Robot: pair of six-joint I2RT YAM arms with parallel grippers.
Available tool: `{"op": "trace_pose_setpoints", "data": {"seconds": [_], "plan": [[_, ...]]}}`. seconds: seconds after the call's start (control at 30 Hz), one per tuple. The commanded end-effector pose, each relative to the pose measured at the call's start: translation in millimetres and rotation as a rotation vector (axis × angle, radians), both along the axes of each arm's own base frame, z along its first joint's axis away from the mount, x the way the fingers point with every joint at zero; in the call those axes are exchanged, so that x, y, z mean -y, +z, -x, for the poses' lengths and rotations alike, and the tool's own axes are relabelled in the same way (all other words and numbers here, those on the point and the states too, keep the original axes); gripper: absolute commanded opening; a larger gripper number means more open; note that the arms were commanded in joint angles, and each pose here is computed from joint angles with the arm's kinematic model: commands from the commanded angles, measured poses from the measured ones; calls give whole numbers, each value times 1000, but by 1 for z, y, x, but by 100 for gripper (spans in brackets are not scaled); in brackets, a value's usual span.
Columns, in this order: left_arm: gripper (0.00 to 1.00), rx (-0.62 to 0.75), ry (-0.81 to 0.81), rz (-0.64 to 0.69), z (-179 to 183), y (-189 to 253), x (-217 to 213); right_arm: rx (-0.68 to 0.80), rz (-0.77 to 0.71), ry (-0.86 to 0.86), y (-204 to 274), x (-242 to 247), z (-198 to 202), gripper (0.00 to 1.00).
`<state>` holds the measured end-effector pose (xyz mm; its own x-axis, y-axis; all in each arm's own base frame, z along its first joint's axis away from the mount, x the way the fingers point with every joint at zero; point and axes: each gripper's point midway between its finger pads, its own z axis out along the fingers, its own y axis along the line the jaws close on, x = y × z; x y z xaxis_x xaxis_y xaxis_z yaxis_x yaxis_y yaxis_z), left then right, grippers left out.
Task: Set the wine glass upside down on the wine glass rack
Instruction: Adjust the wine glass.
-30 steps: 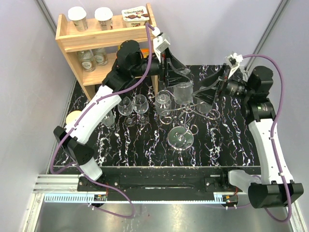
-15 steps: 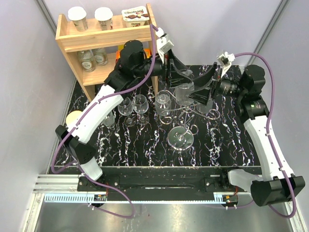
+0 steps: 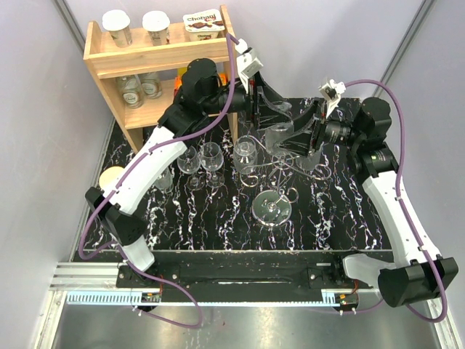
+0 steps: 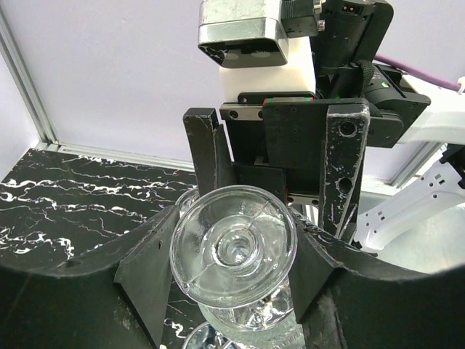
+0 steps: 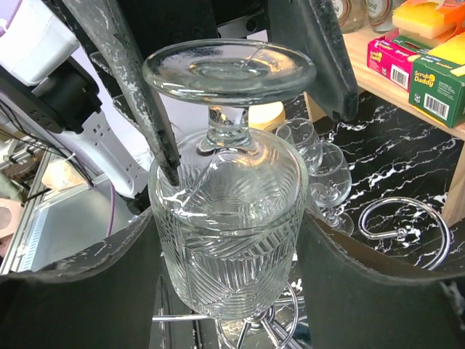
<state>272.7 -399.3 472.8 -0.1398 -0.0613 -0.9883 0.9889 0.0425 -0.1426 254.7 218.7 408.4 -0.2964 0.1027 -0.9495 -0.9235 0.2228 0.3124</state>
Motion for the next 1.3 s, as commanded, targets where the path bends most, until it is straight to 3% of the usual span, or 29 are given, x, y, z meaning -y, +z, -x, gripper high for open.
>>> {"op": "trace_pose_setpoints", "data": {"seconds": [0.0,0.17,0.33,0.47,0.73,0.8,0.97,1.17,1.27], "plan": [[0,104,-14,97,15,46,-5,35,-6,17,4,-3,1,63],[0,101,-20,96,17,46,-5,37,-3,4,2,-2,1,54],[0,104,-22,101,19,48,-5,11,3,-8,1,-1,0,56],[0,114,-21,109,19,54,-5,-1,-6,19,2,-3,5,65],[0,111,-30,108,21,53,-3,15,-13,26,3,-4,2,70],[0,116,-28,112,21,55,-3,12,-16,38,3,-6,4,78],[0,113,-31,110,22,55,-2,11,-23,45,6,-5,6,86],[0,114,-32,107,24,54,-3,7,-20,47,3,-6,6,75],[0,117,-32,109,25,55,-5,4,-20,50,1,-6,6,55]]}}
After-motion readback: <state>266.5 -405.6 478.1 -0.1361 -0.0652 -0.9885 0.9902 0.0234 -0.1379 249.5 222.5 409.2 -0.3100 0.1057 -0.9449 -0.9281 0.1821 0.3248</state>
